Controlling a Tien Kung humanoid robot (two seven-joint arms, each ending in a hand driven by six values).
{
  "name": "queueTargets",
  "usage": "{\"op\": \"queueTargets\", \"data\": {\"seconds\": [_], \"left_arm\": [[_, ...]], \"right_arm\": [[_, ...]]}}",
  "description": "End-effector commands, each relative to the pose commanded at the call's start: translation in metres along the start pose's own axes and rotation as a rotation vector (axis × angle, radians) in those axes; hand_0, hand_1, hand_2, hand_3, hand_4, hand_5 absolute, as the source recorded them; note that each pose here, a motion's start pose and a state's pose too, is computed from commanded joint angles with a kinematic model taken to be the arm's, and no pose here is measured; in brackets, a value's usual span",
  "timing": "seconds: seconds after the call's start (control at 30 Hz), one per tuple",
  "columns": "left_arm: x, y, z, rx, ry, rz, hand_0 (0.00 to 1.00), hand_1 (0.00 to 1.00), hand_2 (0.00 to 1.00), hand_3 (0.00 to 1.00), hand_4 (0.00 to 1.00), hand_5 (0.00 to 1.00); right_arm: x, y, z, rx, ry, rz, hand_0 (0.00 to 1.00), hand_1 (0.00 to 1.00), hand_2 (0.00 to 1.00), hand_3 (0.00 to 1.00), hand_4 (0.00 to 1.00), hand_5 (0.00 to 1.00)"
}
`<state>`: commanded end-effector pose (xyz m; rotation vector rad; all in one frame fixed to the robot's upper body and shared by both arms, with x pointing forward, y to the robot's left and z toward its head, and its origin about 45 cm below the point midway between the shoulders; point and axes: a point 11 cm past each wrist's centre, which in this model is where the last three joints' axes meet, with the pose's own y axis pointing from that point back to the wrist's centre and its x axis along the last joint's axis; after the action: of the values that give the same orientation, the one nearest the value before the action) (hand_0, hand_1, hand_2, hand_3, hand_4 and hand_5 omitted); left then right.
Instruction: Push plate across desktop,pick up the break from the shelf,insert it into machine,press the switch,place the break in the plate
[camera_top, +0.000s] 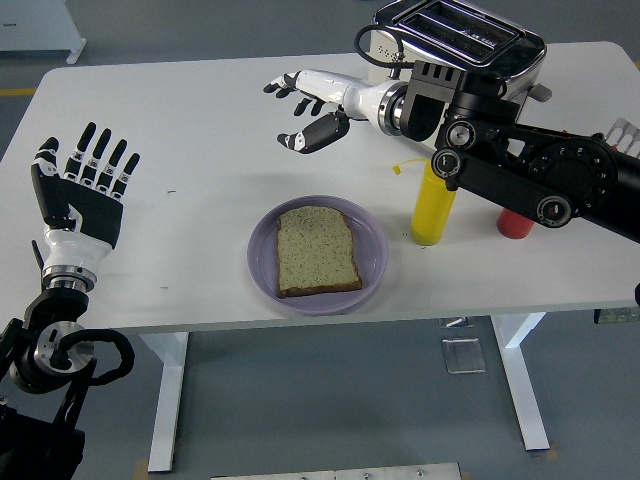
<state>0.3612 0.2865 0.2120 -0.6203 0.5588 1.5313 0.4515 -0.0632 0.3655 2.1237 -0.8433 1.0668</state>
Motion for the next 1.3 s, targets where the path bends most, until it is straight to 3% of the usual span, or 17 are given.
{"op": "queueTargets", "data": {"seconds": [0.1, 0.13, 0.3, 0.33, 0.47, 0.6, 0.77, 1.0, 1.3], "left_arm": [[0.001, 0.001, -0.001, 0.003, -0.001, 0.002, 0.847, 0.858, 0.872, 0.777, 0.528, 0.998], [0.001, 0.001, -0.001, 0.003, -0.001, 0.002, 0.848, 0.858, 0.874, 0.778, 0.530, 0.998], [0.004, 0.003, 0.000, 0.001, -0.002, 0.010, 0.848, 0.858, 0.874, 0.778, 0.530, 0.998], [0.004, 0.003, 0.001, 0.000, -0.002, 0.011, 0.849, 0.860, 0.874, 0.778, 0.527, 0.998], [0.004, 0.003, 0.002, -0.004, 0.000, 0.010, 0.849, 0.860, 0.874, 0.778, 0.527, 0.998], [0.004, 0.003, 0.002, -0.005, 0.001, 0.010, 0.849, 0.860, 0.874, 0.777, 0.529, 0.998], [0.006, 0.004, 0.003, -0.008, 0.000, 0.014, 0.850, 0.860, 0.874, 0.776, 0.535, 0.998], [0.004, 0.004, 0.004, -0.010, -0.001, 0.010, 0.850, 0.860, 0.874, 0.778, 0.537, 0.998], [0.004, 0.002, 0.008, -0.020, -0.002, 0.008, 0.852, 0.861, 0.875, 0.778, 0.538, 0.998]], "right_arm": [[0.028, 0.008, -0.007, 0.040, -0.064, 0.096, 0.702, 0.734, 0.811, 0.840, 0.637, 0.293], [0.038, 0.011, -0.008, 0.055, -0.098, 0.132, 0.717, 0.732, 0.792, 0.821, 0.565, 0.319], [0.086, 0.032, 0.004, 0.132, -0.320, 0.329, 0.717, 0.732, 0.792, 0.821, 0.565, 0.319], [0.096, 0.037, 0.009, 0.143, -0.370, 0.372, 0.752, 0.757, 0.806, 0.816, 0.453, 0.427], [0.124, 0.064, 0.044, 0.154, -0.560, 0.538, 0.752, 0.757, 0.806, 0.816, 0.453, 0.427], [0.139, 0.091, 0.082, 0.138, -0.722, 0.655, 0.774, 0.783, 0.809, 0.819, 0.455, 0.462], [0.143, 0.123, 0.134, 0.110, -0.915, 0.747, 0.797, 0.791, 0.813, 0.816, 0.456, 0.496], [0.134, 0.169, 0.198, 0.071, -1.159, 0.859, 0.802, 0.790, 0.813, 0.815, 0.454, 0.502], [0.111, 0.217, 0.237, 0.134, -1.344, 0.960, 0.819, 0.799, 0.814, 0.822, 0.458, 0.509]]}}
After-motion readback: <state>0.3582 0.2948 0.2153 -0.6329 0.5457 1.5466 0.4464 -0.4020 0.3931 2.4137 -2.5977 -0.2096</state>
